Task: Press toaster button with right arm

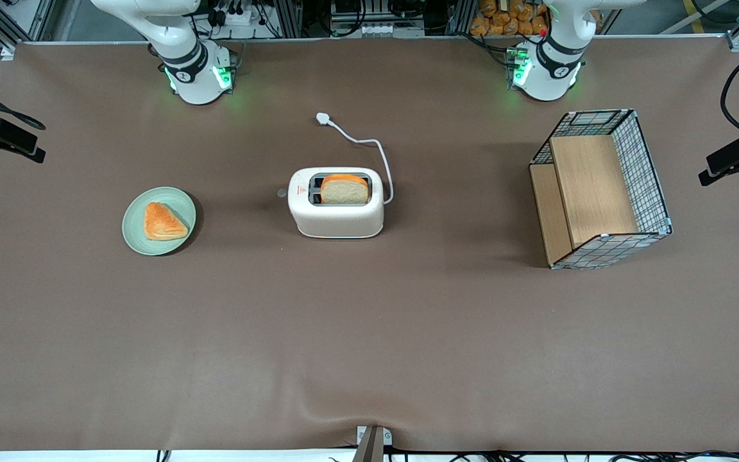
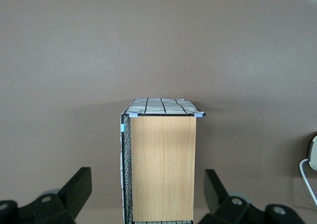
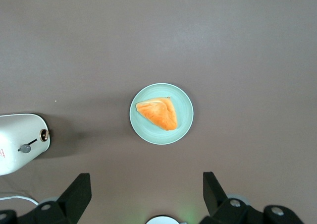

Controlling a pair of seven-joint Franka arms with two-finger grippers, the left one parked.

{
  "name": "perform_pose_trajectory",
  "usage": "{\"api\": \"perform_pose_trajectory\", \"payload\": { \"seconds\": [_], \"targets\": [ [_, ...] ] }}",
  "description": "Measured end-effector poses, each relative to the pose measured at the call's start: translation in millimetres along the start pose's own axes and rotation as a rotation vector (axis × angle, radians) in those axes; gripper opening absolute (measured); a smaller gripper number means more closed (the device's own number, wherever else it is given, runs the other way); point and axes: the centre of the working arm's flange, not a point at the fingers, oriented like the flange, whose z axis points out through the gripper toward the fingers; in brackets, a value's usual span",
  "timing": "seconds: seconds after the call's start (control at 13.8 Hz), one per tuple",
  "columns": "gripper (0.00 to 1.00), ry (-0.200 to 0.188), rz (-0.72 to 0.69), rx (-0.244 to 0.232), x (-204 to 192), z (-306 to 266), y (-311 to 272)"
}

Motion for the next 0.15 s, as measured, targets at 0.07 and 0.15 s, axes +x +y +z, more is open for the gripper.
{"api": "perform_pose_trajectory", "payload": {
  "seconds": [0.07,0.15],
  "targets": [
    [1.00,0.001,0.000,0.000,0.0,-0.5,0.0],
    [1.00,0.001,0.000,0.000,-0.3,-1.1,0.0]
  ]
}}
